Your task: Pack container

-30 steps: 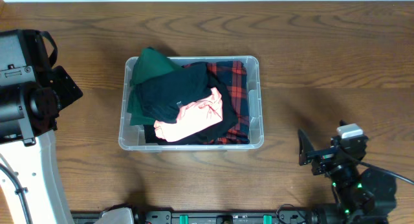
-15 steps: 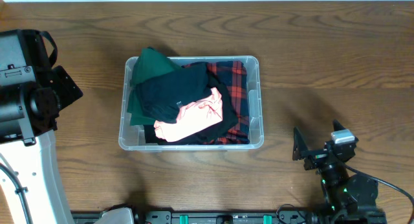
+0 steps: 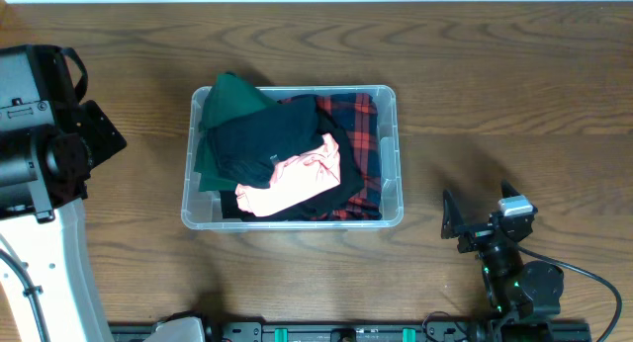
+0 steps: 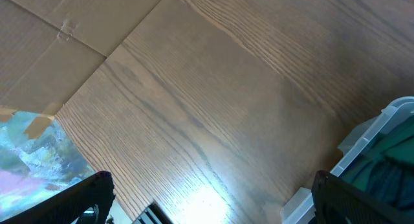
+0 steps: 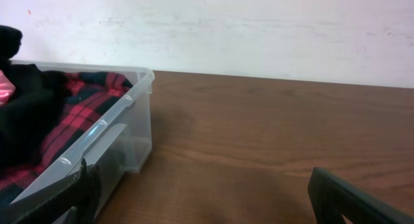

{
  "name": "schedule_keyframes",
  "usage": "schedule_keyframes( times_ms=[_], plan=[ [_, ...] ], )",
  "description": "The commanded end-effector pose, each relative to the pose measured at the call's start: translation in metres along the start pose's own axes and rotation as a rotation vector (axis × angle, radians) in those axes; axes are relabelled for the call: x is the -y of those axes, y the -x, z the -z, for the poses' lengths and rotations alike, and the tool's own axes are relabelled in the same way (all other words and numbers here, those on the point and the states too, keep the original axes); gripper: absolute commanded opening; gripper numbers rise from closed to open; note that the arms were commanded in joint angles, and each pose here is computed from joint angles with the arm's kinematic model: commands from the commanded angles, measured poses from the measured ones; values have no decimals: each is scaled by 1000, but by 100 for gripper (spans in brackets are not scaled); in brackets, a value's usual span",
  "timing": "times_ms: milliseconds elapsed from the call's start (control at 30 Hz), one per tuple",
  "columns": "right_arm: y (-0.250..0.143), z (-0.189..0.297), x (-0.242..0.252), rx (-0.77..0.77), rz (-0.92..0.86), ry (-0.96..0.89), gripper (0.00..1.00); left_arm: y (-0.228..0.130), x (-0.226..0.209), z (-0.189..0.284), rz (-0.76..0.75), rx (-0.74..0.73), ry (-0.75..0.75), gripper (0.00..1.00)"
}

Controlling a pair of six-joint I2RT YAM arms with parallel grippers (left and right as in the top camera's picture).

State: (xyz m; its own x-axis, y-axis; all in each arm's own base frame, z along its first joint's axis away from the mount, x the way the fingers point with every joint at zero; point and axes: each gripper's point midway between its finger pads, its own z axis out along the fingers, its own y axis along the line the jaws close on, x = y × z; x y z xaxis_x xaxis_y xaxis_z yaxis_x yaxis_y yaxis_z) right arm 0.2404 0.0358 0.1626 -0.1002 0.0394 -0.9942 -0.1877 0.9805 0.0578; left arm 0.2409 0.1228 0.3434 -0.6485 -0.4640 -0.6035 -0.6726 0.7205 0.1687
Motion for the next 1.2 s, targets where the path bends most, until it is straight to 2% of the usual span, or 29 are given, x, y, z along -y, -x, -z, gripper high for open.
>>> schedule_keyframes(
  times_ms=[0,867,1167],
  plan=[
    [-3,-1,1,-2,-15,-4,99,0,-6,2,10,9,20,98],
    [-3,-1,1,-2,-15,-4,99,0,-5,2,9,9,19,98],
    [-3,-1,1,-2,-15,-4,99,-9,-23,30,36,88,-13,98]
  ],
)
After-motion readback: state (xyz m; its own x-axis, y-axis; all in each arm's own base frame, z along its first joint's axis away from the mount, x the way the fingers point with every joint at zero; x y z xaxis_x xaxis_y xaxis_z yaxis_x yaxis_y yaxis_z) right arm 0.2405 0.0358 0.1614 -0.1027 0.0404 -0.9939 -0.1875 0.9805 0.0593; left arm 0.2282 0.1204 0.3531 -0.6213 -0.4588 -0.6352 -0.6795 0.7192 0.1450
